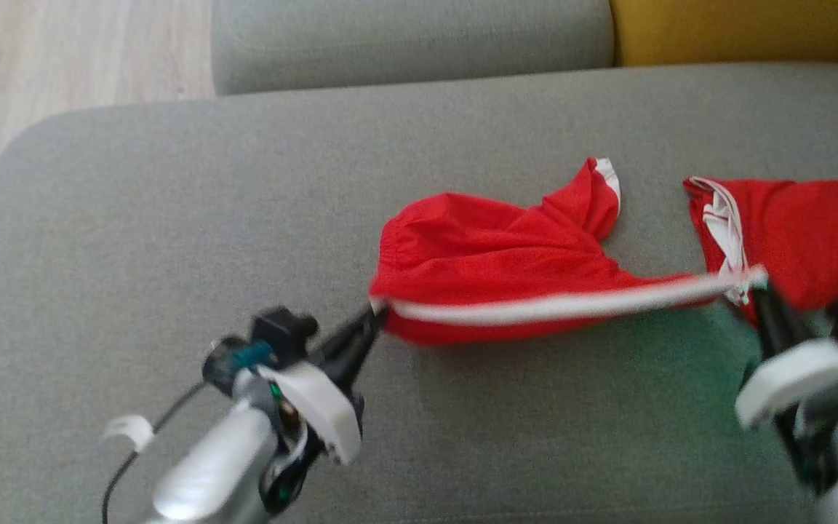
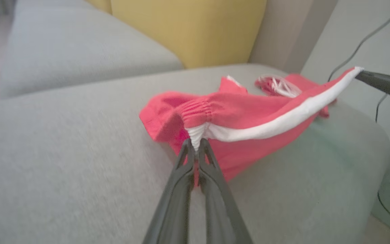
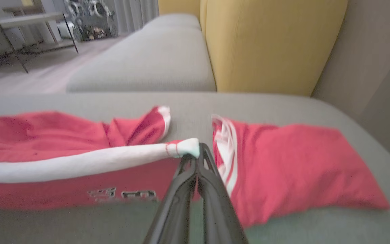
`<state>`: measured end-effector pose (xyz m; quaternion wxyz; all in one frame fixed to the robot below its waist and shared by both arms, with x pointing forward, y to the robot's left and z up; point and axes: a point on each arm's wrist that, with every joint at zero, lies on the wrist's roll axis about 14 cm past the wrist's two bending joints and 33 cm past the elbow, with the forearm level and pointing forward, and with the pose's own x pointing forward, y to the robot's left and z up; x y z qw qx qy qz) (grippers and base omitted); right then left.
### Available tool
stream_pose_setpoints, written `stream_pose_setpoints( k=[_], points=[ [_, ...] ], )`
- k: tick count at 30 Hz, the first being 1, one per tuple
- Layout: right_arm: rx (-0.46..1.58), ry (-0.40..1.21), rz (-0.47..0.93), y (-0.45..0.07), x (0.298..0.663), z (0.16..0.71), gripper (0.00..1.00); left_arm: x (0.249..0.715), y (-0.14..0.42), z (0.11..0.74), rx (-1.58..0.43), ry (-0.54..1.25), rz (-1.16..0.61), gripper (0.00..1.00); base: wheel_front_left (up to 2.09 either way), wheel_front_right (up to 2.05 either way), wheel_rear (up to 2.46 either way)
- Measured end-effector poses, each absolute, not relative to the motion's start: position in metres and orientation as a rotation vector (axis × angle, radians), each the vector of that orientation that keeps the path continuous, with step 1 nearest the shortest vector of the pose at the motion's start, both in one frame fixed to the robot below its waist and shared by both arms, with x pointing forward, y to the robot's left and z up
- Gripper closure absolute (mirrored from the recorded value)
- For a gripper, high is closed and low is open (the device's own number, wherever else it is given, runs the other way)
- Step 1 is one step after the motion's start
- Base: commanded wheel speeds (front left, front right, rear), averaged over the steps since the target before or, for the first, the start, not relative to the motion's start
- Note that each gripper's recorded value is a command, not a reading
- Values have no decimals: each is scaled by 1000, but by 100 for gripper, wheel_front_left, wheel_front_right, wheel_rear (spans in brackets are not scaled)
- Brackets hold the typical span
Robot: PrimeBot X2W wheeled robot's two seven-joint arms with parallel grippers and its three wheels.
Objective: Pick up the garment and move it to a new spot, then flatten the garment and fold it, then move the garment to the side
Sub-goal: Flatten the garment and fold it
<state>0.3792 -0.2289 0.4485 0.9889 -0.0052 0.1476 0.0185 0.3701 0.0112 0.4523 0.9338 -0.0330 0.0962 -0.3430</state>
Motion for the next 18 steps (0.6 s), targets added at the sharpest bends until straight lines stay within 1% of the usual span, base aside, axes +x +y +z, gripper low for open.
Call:
stream_pose_setpoints(
  k=[3,5,8,13,16,18],
  points=[
    [-13,135,72,-223,404,504,100,380,16,497,-136,71,-676,100,0,0,0],
    [-43,12,89,-223,418,550,100,384,22,525,-118,-6,-669,100,0,0,0],
    [-101,-158,118,-218,428,619,100,387,27,572,-81,-105,-667,100,0,0,0],
    [-145,-345,145,-206,419,704,100,382,42,657,-54,-284,-622,100,0,0,0],
    [-150,-399,126,-209,406,736,100,367,44,685,-40,-311,-629,100,0,0,0],
    [-167,-402,114,-212,399,746,100,356,43,698,-32,-315,-640,100,0,0,0]
  ],
)
